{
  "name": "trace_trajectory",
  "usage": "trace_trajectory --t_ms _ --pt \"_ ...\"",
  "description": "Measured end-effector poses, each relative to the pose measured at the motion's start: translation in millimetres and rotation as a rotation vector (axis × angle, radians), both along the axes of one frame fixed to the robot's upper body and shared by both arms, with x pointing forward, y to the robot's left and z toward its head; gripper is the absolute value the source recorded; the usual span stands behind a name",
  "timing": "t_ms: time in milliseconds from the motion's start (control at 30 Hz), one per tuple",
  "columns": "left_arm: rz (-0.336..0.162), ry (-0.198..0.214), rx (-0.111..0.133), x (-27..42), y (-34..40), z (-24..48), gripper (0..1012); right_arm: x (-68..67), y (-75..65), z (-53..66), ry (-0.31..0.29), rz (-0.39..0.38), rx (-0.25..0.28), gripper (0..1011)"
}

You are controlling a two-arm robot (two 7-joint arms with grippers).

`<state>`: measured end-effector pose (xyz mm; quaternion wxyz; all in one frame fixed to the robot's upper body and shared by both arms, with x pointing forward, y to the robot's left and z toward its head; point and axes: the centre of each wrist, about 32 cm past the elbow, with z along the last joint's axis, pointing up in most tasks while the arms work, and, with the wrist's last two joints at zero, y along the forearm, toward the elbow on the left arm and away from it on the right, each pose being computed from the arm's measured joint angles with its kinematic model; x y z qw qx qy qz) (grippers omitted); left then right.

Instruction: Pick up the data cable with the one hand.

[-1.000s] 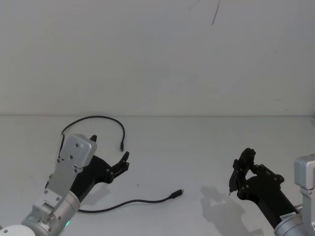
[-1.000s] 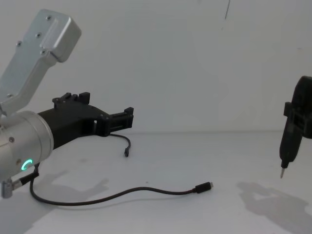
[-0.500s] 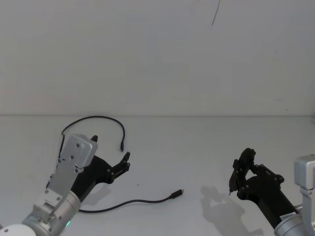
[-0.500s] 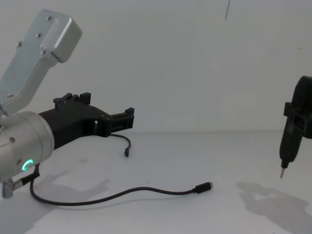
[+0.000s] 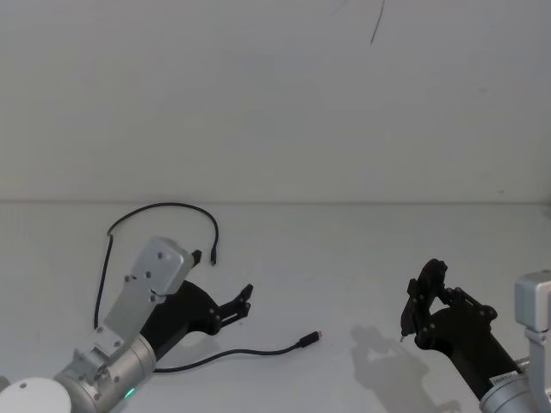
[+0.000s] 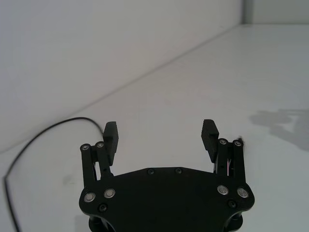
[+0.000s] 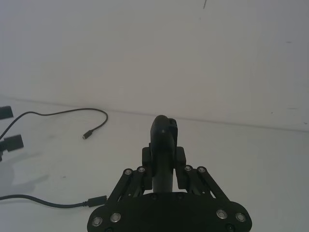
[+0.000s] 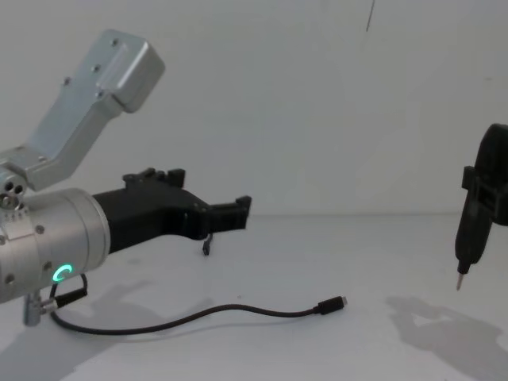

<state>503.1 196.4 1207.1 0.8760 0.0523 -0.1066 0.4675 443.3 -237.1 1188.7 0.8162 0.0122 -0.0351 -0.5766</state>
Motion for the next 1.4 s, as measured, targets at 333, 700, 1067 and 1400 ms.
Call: trace_trajectory --t_ms 333,700,1067,1400 --pt "-0.136 0.092 0.033 15.4 4.4 2.8 1001 0.0 0.0 0.0 0.0 0.0 0.0 263" --pt "-0.267 0.173 0.049 38.8 8.8 7.6 1001 0.0 0.0 0.0 0.0 0.0 0.0 263" --pt "-0.348 0.209 0.07 55.1 10.5 15.4 1001 0.0 0.0 0.0 0.0 0.0 0.0 263" --pt "-0.38 0.252 0.143 65.3 14.3 28.7 1001 0.0 0.0 0.0 0.0 0.0 0.0 263"
